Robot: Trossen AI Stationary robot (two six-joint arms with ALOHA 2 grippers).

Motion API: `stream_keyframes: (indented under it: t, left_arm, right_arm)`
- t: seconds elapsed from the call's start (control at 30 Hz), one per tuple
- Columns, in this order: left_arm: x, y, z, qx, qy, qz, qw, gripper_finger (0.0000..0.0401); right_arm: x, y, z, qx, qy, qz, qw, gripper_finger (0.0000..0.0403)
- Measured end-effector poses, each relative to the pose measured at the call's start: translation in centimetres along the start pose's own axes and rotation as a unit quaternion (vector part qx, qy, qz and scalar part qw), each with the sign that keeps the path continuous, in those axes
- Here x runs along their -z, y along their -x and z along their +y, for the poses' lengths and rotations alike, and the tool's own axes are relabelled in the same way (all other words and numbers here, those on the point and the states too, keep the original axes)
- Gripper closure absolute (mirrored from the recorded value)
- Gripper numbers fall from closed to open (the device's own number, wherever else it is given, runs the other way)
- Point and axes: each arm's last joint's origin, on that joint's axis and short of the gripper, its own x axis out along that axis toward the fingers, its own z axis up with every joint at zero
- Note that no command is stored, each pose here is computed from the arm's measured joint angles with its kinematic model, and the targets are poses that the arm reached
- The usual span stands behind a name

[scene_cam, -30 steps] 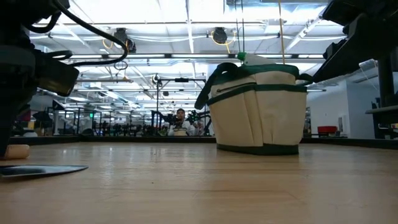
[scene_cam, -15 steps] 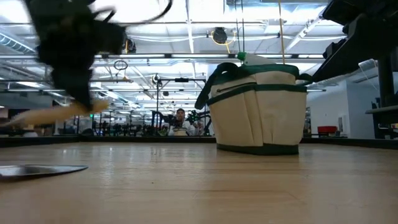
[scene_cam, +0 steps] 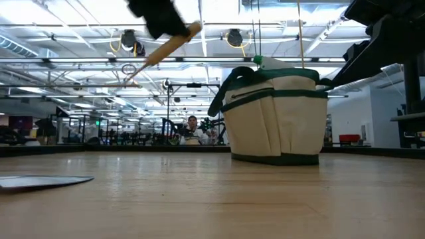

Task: Pick & Place Garden tools in Gardening bag
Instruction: Put the left brown trowel into the gardening bag

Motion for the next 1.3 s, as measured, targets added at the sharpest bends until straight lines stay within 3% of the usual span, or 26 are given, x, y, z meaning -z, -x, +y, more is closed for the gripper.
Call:
stream_keyframes:
  t: [0.2,0.3,0.7,1.07,1.3]
  left_arm:
    - [-3.7,1.3,1.6,-0.004,-0.131,-0.107,0.986,0.0330]
    - [-4.7,1.5,2.6,0.006,-0.167,-0.158,0.973,0.0330]
    - [-6.3,0.8,4.2,0.069,-0.202,-0.251,0.944,0.0330]
    - [-7.4,-1.2,4.1,0.066,-0.239,-0.323,0.913,0.0329]
    - [-7.4,-1.9,4.3,0.050,-0.273,-0.328,0.903,0.0329]
  right_arm:
    - [-0.3,0.0,0.0,0.014,0.013,-0.022,1.000,0.0220]
    - [-0.8,0.0,0.3,0.006,0.045,-0.047,0.998,0.0220]
    - [-3.1,0.5,1.0,0.004,0.228,-0.156,0.961,0.0220]
    - [-3.8,-0.4,-0.8,0.053,0.234,-0.147,0.960,0.0220]
    - [-3.9,-0.6,-1.4,0.067,0.228,-0.139,0.961,0.0220]
